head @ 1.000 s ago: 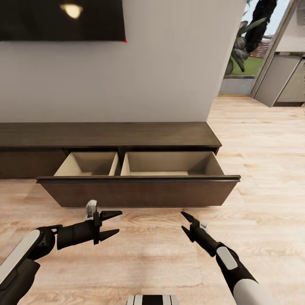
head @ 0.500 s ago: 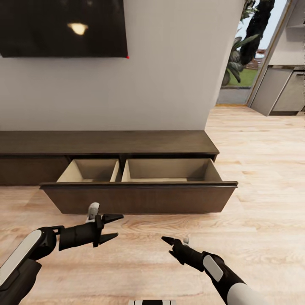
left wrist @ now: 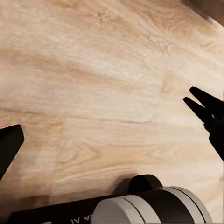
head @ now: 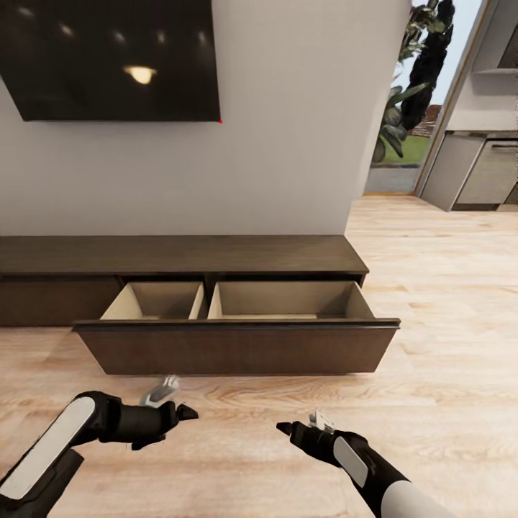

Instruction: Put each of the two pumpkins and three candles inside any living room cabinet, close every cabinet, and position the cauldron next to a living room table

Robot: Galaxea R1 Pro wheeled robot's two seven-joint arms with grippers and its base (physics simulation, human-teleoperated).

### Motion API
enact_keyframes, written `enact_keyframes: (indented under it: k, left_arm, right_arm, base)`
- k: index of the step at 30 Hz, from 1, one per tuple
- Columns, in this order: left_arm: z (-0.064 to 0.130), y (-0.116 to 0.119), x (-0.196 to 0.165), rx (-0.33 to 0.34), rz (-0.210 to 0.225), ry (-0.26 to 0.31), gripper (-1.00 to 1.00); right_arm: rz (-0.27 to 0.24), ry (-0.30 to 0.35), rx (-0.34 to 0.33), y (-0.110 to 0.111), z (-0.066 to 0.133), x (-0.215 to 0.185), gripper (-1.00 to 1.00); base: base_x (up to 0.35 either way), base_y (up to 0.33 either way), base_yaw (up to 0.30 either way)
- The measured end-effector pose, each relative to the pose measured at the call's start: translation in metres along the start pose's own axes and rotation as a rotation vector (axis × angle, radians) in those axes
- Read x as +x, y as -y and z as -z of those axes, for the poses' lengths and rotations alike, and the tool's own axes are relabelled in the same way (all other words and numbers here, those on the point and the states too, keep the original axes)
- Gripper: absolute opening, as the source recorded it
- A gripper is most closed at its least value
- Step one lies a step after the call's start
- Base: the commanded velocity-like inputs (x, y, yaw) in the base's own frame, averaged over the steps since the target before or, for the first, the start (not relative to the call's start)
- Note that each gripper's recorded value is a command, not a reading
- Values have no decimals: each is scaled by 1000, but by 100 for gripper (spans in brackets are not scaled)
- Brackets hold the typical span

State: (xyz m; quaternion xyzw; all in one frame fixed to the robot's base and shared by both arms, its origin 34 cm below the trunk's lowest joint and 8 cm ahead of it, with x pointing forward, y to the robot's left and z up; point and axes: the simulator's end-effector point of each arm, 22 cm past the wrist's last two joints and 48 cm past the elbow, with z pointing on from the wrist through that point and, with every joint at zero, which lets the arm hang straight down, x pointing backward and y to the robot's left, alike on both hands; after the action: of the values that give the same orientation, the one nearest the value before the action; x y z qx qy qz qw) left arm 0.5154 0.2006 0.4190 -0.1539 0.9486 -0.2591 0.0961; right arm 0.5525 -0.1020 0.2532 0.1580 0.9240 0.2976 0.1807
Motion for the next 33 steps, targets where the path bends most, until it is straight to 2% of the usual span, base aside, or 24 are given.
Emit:
enact_keyframes:
  k: [1, 2, 6, 7, 10, 14, 19, 22, 24, 26, 33]
  left_arm:
    - [-2, -24, -6, -102, -34, 31, 100]
    - [-4, -38, -8, -162, -49, 45, 100]
    - [-28, -67, -2, -319, -46, 72, 100]
    - [-32, -75, -4, -372, -49, 99, 100]
    - [-34, -81, -9, -436, -62, 147, 100]
    - [-38, -77, -8, -465, -67, 173, 100]
    - [-38, -63, -16, -450, -35, 244, 100]
    - [-40, -60, -15, -473, -53, 267, 100]
    - [-44, -71, -10, -511, -49, 265, 100]
    - [-55, -71, 0, -524, -34, 257, 100]
    - [-48, -61, -4, -514, -40, 283, 100]
  right_arm:
    - [9, 26, 50, 10, 2, -6, 100]
    - [15, 48, 91, 19, 4, -12, 100]
    - [32, 134, 220, 42, 14, -35, 100]
    - [35, 151, 230, 43, 17, -39, 100]
    - [41, 171, 230, 40, 21, -46, 100]
    - [49, 190, 225, 34, 26, -53, 100]
    - [56, 207, 218, 27, 32, -59, 100]
    - [58, 215, 213, 23, 36, -63, 100]
    - [61, 221, 209, 20, 39, -65, 100]
    - [64, 227, 206, 17, 41, -68, 100]
    - [73, 248, 192, 6, 50, -76, 100]
  base:
    - [0, 0, 0]
    - [0, 0, 0]
    - [0, 0, 0]
    - [0, 0, 0]
    - [0, 0, 0]
    - [0, 0, 0]
    - [0, 0, 0]
    - [0, 0, 0]
    - [0, 0, 0]
    - [0, 0, 0]
    - [-114, 24, 0]
